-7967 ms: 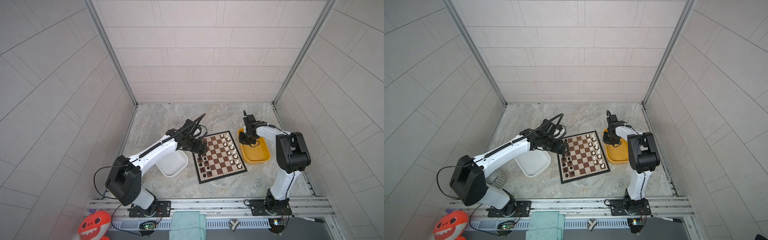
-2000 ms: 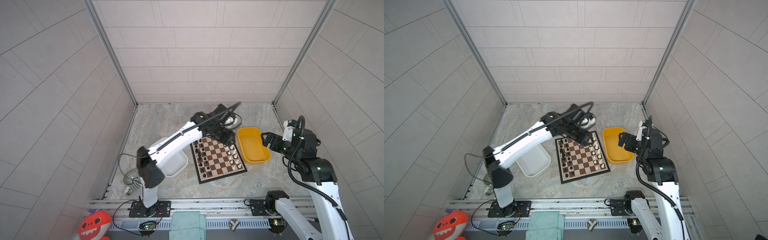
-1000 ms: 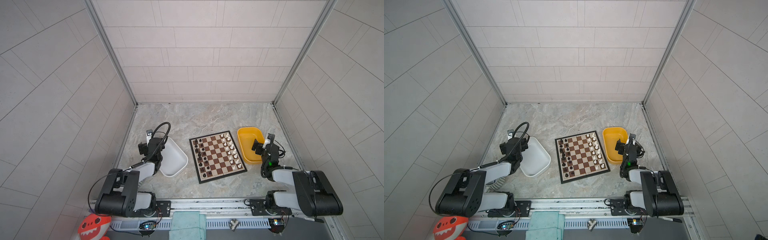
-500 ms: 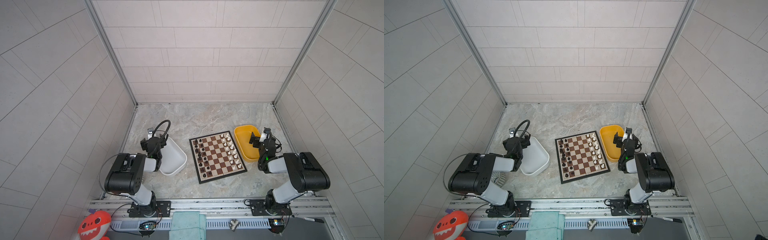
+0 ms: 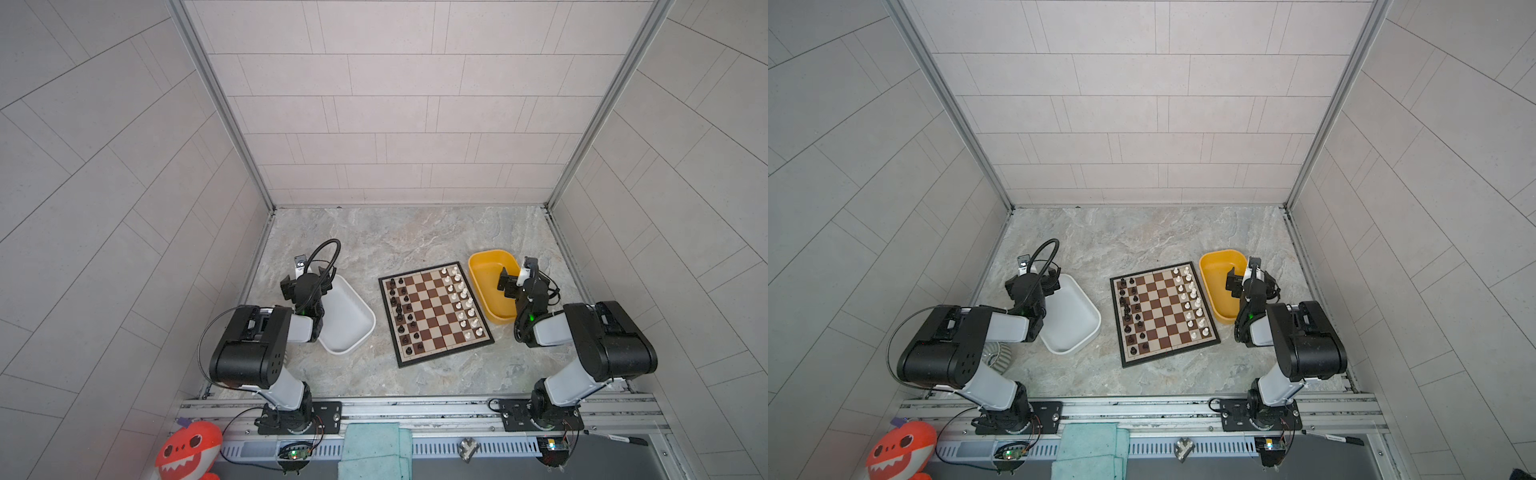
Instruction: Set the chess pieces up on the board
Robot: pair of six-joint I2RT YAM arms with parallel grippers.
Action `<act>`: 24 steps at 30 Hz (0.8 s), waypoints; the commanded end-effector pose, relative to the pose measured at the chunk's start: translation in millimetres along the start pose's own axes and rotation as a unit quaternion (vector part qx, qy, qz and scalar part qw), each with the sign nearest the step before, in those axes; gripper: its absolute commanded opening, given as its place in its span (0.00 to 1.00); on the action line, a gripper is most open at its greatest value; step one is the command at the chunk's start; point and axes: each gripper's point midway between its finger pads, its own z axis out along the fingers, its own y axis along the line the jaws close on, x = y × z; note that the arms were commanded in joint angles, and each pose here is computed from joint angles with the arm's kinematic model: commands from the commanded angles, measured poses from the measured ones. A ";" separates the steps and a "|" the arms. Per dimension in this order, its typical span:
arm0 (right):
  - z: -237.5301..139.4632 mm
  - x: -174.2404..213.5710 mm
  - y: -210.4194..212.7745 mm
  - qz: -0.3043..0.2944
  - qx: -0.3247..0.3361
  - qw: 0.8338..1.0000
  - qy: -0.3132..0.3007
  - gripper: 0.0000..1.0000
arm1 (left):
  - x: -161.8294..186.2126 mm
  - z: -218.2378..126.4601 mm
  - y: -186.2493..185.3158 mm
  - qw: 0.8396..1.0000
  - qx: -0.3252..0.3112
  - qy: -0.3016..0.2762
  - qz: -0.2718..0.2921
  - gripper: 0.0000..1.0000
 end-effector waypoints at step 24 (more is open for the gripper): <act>-2.9 11.4 1.0 -0.033 0.003 0.999 0.037 0.99 | -5.4 0.1 -1.4 1.000 -0.017 -0.009 0.013 1.00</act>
